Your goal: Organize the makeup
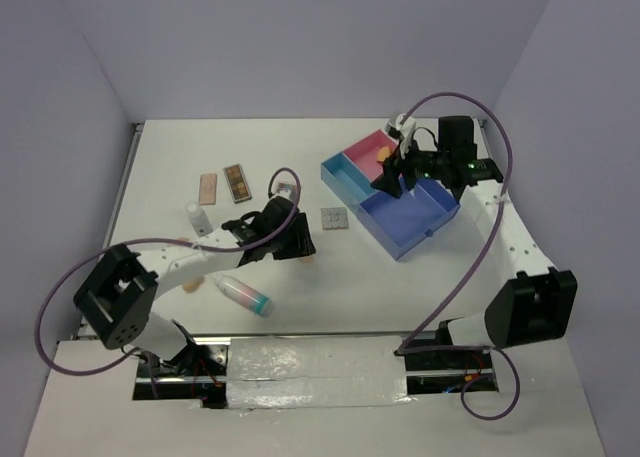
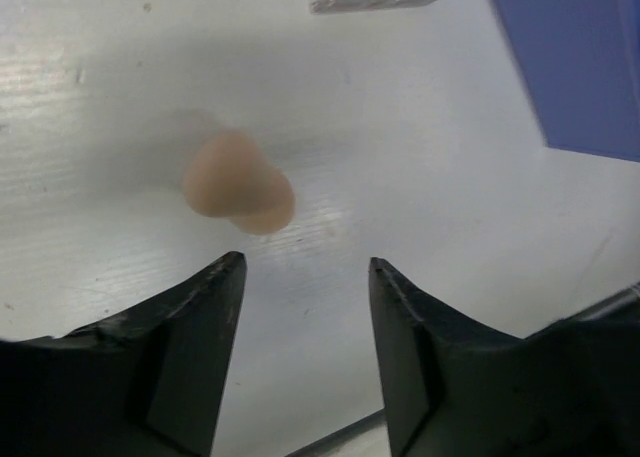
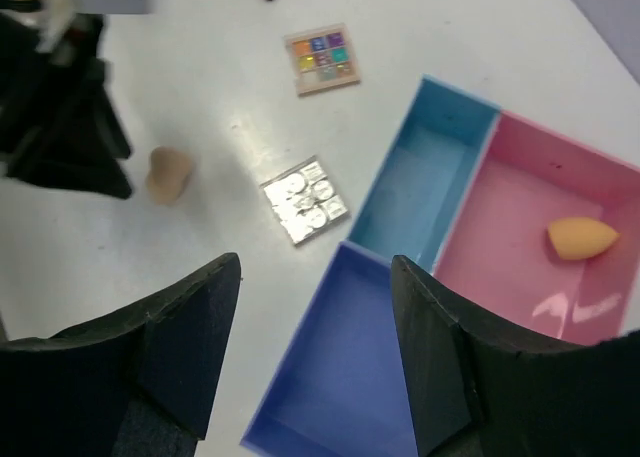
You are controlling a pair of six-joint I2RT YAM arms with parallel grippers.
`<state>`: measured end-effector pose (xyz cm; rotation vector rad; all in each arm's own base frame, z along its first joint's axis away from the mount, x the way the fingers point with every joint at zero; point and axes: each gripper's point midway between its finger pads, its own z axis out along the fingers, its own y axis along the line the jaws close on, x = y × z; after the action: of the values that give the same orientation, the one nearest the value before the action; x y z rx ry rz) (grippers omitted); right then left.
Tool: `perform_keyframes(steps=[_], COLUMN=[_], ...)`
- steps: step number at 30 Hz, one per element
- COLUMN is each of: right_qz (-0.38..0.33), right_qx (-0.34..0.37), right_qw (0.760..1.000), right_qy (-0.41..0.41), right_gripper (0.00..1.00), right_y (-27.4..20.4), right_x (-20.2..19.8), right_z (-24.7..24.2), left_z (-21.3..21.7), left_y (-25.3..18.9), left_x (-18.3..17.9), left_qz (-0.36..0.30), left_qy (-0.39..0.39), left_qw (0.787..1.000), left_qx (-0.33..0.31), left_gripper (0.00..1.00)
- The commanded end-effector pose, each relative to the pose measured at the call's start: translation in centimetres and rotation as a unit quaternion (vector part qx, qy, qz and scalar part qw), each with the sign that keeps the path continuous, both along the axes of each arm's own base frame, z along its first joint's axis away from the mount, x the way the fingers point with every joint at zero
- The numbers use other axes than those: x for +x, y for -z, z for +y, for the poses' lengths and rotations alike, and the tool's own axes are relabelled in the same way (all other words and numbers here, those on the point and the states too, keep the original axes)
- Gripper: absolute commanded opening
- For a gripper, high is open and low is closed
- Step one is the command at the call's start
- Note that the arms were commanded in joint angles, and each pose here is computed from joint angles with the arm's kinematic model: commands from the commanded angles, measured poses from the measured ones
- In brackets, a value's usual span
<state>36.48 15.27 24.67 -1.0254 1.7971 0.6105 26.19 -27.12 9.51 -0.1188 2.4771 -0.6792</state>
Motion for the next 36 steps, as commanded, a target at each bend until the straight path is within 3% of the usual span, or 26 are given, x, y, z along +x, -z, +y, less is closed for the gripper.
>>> perform_keyframes(steps=[1,6,18,21,25,29,34,36], right_qz=[0.022,0.017,0.044,0.05,0.055,0.067,0.137,0.176], right_qx=[0.008,0.018,0.033,0.033,0.031,0.021,0.032,0.051], right_qw=[0.998,0.998,0.997,0.996,0.995,0.991,0.981,0.976], right_qy=[-0.063,-0.059,-0.062,-0.065,-0.078,-0.115,-0.134,-0.12], right_gripper=[0.69,0.69,0.72,0.72,0.72,0.72,0.73,0.8], right_y=[1.6,1.9,3.4,3.8,4.4,5.9,7.5,7.7], right_x=[-4.1,-6.4,-8.6,-9.0,-9.7,-11.4,-13.4,-13.5], right_z=[0.9,0.7,0.9,0.9,0.9,1.1,1.8,2.3], left_z=[0.7,1.7,0.9,0.8,1.0,0.8,-1.1,-1.7], left_y=[1.9,3.7,5.4,6.2,7.0,6.2,2.9,2.2], left_x=[0.1,0.7,3.4,3.7,3.8,4.1,4.3,3.5], left_qz=[0.045,0.06,0.05,0.056,0.065,0.052,0.006,-0.004], left_qy=[-0.037,-0.064,-0.063,-0.06,-0.06,-0.053,-0.003,0.024], left_qw=[0.997,0.99,0.985,0.984,0.985,0.989,0.999,0.999], left_qx=[0.055,0.108,0.156,0.16,0.147,0.128,0.054,0.028], left_gripper=[0.62,0.62,0.61,0.54,0.31,0.2,0.02,0.0])
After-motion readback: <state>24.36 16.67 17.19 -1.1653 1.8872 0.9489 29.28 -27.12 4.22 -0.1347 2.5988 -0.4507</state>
